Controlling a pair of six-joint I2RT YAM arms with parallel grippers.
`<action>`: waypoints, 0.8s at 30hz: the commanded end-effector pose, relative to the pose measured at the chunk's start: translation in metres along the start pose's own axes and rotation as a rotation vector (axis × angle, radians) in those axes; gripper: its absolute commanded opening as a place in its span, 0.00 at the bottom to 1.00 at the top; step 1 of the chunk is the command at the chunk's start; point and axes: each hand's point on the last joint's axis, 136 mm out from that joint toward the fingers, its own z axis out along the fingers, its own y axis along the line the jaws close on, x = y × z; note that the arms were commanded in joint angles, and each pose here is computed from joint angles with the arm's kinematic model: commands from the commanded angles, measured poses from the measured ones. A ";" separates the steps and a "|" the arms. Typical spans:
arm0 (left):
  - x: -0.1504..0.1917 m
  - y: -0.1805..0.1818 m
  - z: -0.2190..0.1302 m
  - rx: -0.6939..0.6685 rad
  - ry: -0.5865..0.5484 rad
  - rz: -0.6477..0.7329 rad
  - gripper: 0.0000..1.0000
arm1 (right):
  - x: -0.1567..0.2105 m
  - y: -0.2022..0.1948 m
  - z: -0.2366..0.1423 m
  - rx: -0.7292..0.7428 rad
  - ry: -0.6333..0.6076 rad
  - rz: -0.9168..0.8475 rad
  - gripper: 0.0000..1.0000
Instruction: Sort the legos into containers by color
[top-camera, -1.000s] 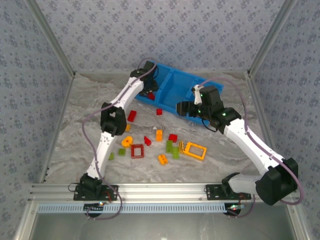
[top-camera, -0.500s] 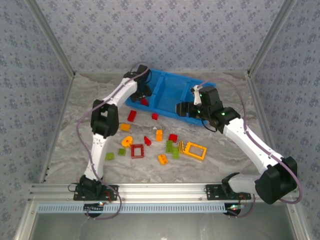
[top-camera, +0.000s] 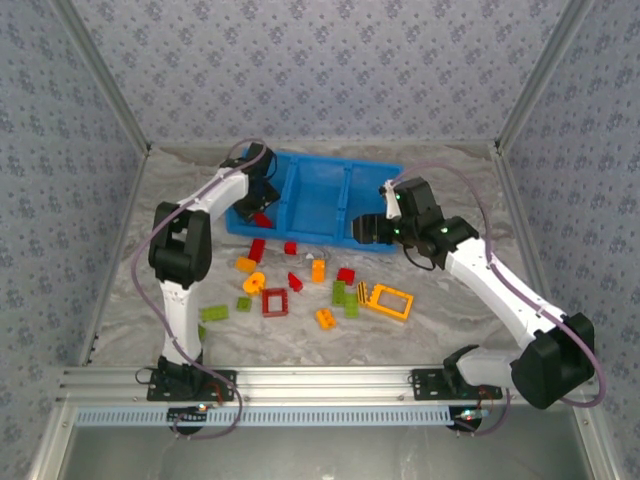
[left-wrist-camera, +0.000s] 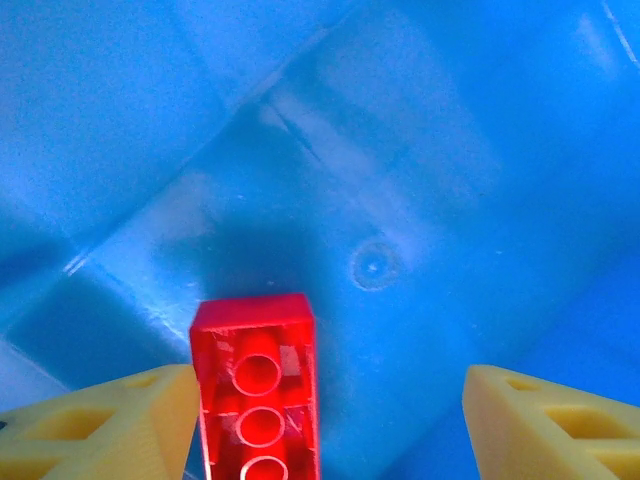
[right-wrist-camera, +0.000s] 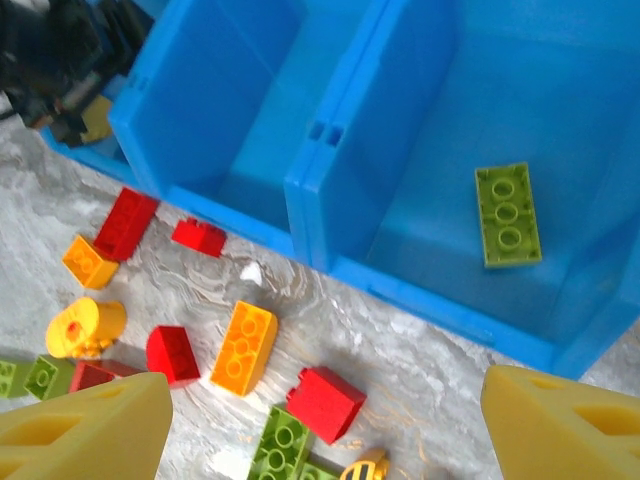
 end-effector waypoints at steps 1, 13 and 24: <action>-0.010 -0.031 -0.023 0.087 -0.022 -0.015 0.71 | 0.017 -0.019 -0.001 0.082 0.051 0.040 0.83; -0.021 -0.047 -0.120 0.175 -0.125 0.149 0.79 | 0.042 -0.094 0.015 0.248 0.197 0.382 0.64; -0.009 0.050 -0.146 0.106 -0.059 0.267 0.82 | 0.014 -0.123 0.064 0.298 0.245 0.339 0.48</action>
